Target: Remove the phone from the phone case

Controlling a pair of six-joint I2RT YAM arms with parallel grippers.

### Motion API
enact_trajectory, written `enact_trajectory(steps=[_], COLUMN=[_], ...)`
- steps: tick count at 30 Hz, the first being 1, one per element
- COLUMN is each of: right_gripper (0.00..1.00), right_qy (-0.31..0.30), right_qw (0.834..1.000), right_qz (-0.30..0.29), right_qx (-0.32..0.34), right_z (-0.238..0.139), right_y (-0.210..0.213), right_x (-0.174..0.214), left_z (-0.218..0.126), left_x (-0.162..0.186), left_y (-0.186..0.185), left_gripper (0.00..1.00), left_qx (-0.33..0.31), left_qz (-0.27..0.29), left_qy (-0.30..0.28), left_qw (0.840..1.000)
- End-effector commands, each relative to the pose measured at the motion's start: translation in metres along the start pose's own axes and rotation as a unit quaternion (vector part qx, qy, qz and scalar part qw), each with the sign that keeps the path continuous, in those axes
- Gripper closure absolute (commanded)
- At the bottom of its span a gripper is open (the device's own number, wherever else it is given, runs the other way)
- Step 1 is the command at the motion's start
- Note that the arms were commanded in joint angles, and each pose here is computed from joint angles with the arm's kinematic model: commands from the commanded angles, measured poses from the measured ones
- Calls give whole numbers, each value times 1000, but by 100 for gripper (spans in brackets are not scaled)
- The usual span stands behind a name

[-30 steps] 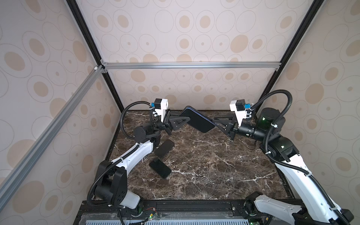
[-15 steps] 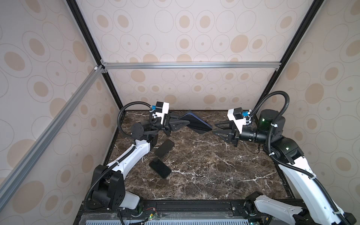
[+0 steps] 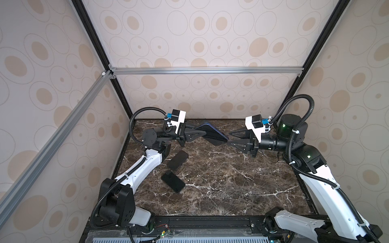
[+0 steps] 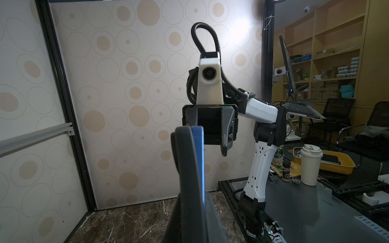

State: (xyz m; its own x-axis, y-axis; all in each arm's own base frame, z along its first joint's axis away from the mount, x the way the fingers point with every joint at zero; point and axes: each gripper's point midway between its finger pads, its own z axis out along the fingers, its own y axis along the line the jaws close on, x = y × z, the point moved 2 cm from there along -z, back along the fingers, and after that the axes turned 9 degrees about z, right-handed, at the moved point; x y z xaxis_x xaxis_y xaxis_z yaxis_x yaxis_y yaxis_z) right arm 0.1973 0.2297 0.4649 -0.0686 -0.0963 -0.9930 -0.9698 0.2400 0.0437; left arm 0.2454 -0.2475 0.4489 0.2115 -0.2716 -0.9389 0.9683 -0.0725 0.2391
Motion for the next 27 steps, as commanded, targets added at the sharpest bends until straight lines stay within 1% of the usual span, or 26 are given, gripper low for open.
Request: enact_trajectory(steps=[1, 7, 13, 27], right_gripper=[59, 59, 59, 60], right_qy=[10, 31, 68, 90], right_qw=[999, 999, 997, 993], right_qz=[-34, -33, -21, -29], right_qx=[-14, 0, 25, 65], right_z=[6, 0, 1, -1], right_y=[7, 10, 1, -12], right_x=[-2, 15, 39, 51], left_z=[3, 4, 4, 3], left_x=[-31, -34, -40, -46], left_y=[-7, -5, -11, -19], left_gripper=[100, 100, 100, 100], left_qx=[-6, -16, -4, 7], left_qz=[67, 79, 86, 94], left_qy=[-8, 1, -6, -12], left_qw=[998, 997, 996, 995])
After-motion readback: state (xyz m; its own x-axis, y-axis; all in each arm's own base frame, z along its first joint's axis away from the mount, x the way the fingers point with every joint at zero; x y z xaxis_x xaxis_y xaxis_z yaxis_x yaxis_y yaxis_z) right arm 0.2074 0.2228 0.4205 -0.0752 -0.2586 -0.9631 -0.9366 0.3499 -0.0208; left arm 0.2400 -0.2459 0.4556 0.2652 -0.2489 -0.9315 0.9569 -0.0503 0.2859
